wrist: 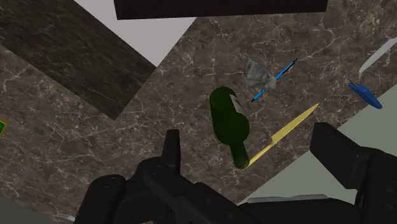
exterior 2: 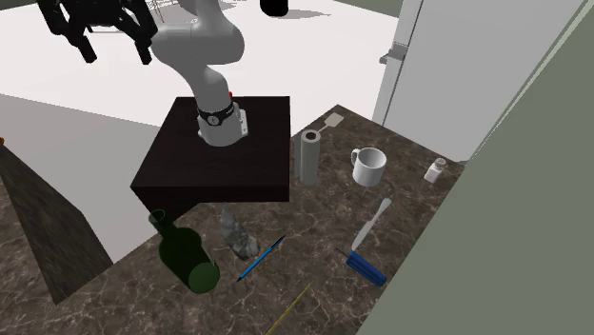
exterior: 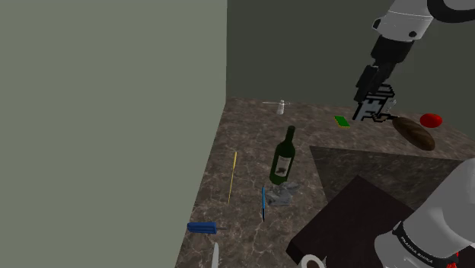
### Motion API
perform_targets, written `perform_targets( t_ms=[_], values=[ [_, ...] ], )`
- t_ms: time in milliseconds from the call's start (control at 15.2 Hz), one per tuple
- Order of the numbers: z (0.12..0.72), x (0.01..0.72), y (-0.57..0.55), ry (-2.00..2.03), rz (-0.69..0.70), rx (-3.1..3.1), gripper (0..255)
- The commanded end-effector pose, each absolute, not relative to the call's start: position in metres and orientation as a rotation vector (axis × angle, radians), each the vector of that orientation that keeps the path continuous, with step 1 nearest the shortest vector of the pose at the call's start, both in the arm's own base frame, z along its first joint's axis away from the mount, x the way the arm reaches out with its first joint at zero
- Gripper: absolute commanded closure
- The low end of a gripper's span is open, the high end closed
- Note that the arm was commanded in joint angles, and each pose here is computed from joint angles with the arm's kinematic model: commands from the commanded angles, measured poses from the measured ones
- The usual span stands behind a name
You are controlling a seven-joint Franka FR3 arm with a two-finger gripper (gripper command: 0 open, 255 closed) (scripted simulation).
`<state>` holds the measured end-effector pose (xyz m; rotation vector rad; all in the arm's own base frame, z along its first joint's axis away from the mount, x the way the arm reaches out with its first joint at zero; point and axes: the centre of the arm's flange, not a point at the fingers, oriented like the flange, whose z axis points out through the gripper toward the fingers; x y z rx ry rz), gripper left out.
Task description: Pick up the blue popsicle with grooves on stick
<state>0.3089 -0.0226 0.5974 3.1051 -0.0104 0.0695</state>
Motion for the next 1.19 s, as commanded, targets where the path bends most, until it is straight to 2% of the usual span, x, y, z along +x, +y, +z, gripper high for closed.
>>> perform_targets(
  t_ms=[0,1122],
  values=[
    [0.597,0.309,-0.023,-0.010,0.070,3.105,0],
    [0.456,0.422,0.114,0.429,0.004,3.071,0]
  ],
)
